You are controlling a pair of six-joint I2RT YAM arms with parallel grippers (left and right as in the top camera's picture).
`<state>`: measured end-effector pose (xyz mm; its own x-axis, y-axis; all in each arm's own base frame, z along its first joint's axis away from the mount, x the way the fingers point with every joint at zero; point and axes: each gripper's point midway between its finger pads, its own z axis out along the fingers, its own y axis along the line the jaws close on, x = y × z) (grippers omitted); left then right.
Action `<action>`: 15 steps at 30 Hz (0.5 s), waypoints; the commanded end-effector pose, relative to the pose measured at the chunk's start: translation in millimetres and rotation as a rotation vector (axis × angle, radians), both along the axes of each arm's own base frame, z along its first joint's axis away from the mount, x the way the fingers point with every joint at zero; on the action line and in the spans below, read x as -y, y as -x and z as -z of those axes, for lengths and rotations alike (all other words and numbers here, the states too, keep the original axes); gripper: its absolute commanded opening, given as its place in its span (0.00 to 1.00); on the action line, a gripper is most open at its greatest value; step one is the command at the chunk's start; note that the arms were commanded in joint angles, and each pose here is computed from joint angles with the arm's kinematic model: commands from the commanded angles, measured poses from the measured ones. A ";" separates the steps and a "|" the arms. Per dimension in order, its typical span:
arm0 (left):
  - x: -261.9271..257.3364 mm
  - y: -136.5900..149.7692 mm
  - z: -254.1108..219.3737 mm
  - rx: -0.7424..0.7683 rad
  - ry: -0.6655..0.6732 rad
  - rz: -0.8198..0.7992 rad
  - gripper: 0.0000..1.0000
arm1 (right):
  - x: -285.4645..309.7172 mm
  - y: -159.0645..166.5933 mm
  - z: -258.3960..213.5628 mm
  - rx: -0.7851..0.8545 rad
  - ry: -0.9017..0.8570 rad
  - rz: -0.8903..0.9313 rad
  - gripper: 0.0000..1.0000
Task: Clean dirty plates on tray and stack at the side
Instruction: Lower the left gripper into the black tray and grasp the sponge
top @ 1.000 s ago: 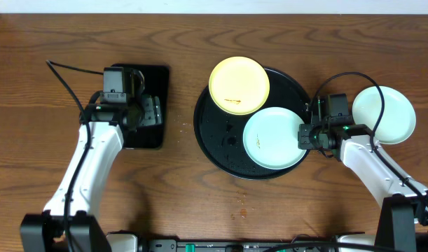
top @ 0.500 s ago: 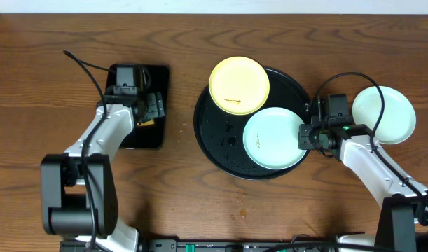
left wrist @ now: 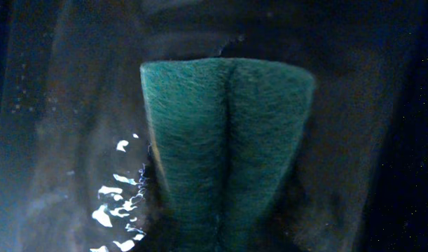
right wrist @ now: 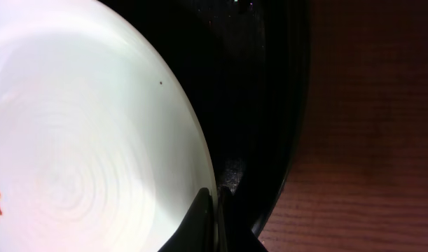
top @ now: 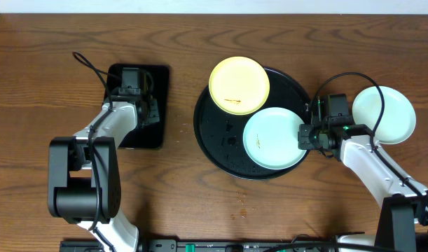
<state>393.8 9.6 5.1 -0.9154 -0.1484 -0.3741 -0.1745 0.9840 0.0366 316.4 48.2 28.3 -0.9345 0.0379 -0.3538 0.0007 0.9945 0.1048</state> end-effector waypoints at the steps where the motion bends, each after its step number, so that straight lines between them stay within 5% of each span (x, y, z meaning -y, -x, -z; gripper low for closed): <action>1: -3.9 0.7 1.8 -0.006 -0.012 -0.011 0.59 | -3.6 3.3 2.4 -0.010 -0.005 -0.004 0.01; 11: -3.4 -25.2 -9.2 0.109 -0.009 -0.011 0.63 | -3.5 3.3 2.4 -0.011 -0.005 -0.004 0.01; 14: -3.4 -25.6 -6.1 0.106 -0.009 -0.011 0.24 | -3.4 3.4 2.4 -0.011 -0.005 -0.004 0.01; 15: -3.4 -24.8 -3.5 0.098 -0.009 -0.011 0.19 | -3.4 3.3 2.4 -0.011 -0.005 -0.004 0.01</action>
<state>420.7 9.8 17.6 -0.8622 -0.1543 -0.4825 -0.1840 0.9828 0.0145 316.4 48.2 28.3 -0.9345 0.0379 -0.3538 0.0007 0.9945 0.1048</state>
